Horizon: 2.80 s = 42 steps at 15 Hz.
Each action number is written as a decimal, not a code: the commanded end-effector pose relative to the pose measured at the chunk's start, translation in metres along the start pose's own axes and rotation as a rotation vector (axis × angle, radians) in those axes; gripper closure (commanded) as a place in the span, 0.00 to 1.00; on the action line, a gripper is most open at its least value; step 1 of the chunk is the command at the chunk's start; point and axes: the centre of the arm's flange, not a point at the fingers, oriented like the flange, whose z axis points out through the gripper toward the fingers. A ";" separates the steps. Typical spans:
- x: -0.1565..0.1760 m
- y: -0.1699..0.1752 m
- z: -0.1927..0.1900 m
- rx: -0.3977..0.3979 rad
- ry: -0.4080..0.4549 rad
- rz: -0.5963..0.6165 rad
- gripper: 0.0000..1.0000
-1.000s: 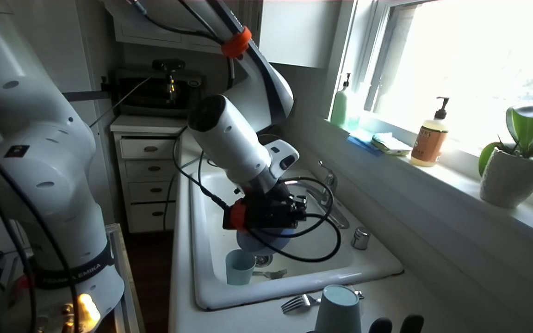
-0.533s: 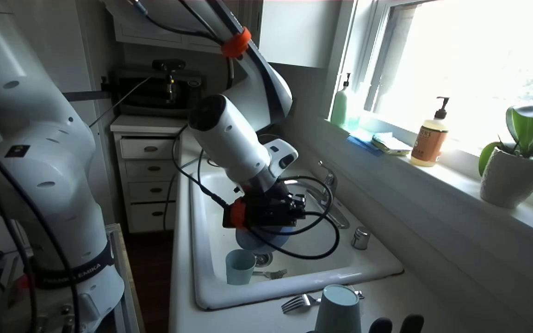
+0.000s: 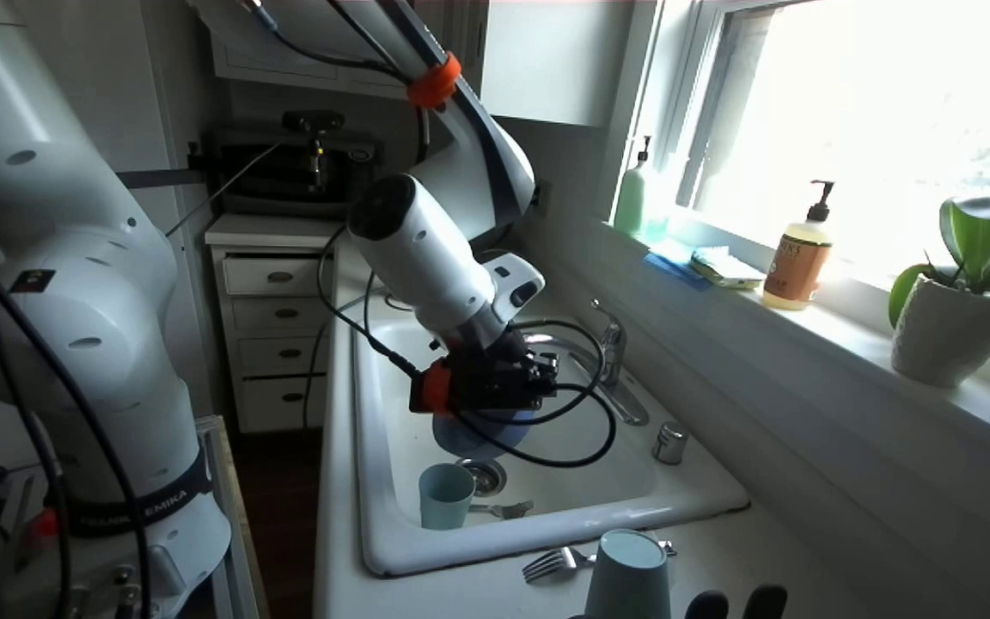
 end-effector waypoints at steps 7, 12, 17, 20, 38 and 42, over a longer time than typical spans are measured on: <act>0.002 -0.019 0.007 -0.073 0.045 -0.091 0.99; 0.005 -0.017 0.002 -0.105 0.051 -0.116 0.99; 0.007 -0.017 -0.001 -0.129 0.050 -0.139 0.99; 0.008 -0.016 -0.001 -0.135 0.044 -0.153 0.99; 0.010 -0.025 0.001 -0.179 0.056 -0.254 0.99; 0.006 -0.029 0.004 -0.179 0.032 -0.274 0.99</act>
